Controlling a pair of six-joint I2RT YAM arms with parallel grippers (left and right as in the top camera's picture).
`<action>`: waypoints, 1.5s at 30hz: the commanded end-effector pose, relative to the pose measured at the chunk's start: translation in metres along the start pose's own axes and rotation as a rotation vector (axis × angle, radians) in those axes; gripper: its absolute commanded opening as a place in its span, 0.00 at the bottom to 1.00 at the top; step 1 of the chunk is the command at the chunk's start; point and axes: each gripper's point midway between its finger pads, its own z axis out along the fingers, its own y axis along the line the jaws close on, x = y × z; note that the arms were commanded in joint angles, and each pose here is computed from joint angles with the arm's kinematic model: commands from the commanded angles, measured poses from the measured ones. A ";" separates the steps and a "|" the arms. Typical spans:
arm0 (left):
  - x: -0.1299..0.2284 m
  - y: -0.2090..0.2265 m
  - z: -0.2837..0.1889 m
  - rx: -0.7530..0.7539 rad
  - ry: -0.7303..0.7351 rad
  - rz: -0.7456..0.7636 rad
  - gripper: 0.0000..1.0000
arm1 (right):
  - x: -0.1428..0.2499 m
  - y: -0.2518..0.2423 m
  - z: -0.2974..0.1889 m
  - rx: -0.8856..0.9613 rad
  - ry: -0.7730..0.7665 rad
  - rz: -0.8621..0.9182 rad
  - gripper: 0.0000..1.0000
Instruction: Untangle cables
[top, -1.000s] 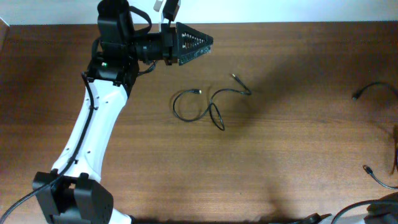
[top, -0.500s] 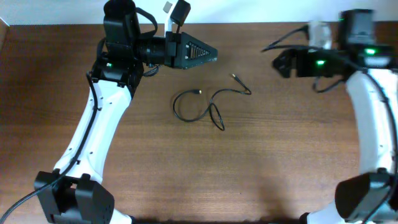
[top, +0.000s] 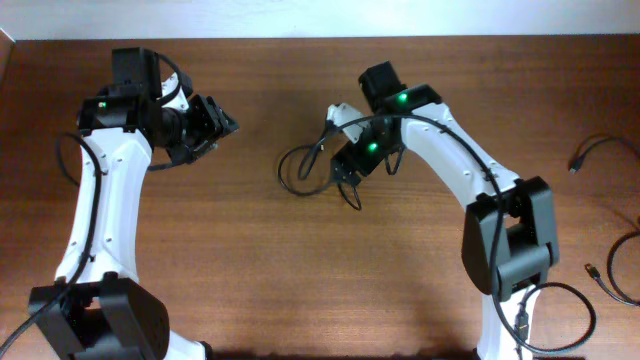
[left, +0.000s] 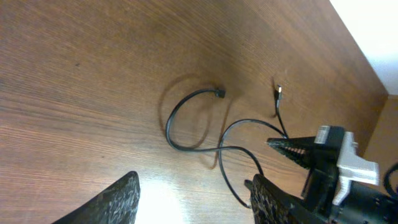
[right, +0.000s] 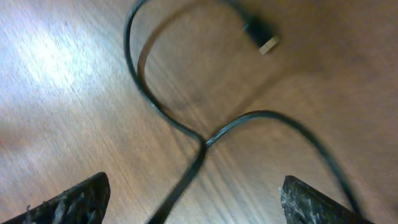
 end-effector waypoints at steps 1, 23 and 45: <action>0.007 0.007 -0.002 -0.041 0.020 0.030 0.58 | 0.014 0.011 0.011 -0.044 0.067 0.012 0.29; 0.097 -0.046 0.016 0.050 0.295 0.331 0.58 | -0.112 -0.034 -0.458 0.978 -0.976 0.360 0.04; 0.080 -0.059 0.020 0.085 0.219 0.316 0.59 | 0.400 -0.208 -0.604 1.264 -0.903 1.475 0.07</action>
